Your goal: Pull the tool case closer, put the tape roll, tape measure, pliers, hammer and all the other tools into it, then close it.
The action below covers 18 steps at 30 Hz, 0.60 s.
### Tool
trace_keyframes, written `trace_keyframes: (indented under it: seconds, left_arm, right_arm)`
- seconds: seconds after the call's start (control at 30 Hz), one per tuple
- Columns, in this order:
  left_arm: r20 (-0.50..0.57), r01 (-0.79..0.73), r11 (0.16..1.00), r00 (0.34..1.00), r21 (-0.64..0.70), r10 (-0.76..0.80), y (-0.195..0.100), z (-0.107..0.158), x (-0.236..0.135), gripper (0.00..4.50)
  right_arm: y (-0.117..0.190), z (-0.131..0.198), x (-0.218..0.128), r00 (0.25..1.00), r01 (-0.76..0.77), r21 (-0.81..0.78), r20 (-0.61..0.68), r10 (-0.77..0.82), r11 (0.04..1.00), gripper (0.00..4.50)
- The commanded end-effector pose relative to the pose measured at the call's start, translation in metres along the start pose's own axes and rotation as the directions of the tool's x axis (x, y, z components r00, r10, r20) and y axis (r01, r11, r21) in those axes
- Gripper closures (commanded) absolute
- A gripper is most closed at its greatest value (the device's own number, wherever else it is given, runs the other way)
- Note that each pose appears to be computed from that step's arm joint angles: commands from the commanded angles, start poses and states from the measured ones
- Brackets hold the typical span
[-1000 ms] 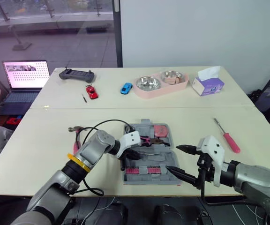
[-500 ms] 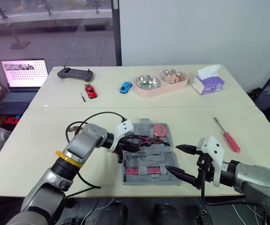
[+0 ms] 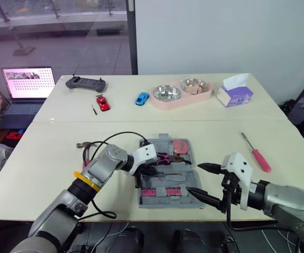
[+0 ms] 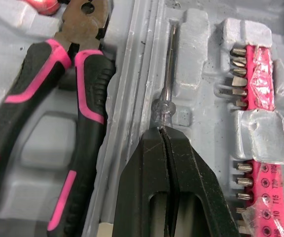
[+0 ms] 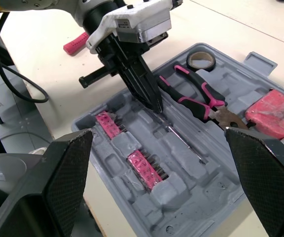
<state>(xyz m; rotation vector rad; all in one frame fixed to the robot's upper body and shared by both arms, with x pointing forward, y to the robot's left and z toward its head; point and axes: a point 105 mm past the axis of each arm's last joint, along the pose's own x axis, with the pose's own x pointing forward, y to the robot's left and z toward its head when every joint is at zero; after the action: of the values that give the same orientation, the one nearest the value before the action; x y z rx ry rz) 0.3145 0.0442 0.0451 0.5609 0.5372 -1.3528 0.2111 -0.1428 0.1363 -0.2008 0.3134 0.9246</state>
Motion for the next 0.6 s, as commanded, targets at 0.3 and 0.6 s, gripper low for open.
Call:
trace_keyframes:
  seconds: [0.3,0.6]
  left_arm:
    - [0.083,-0.002,0.999,0.997,-0.043,0.006,0.005,0.016,-0.014,4.48]
    - [0.370,-0.101,0.978,0.915,-0.183,0.164,0.015,0.035,-0.144,4.48]
  right_arm:
    - [0.001,0.008,-0.005,1.000,0.007,-0.037,0.018,-0.006,0.999,0.00]
    - [-0.024,0.000,-0.024,0.995,0.096,-0.032,-0.012,-0.097,0.995,0.00]
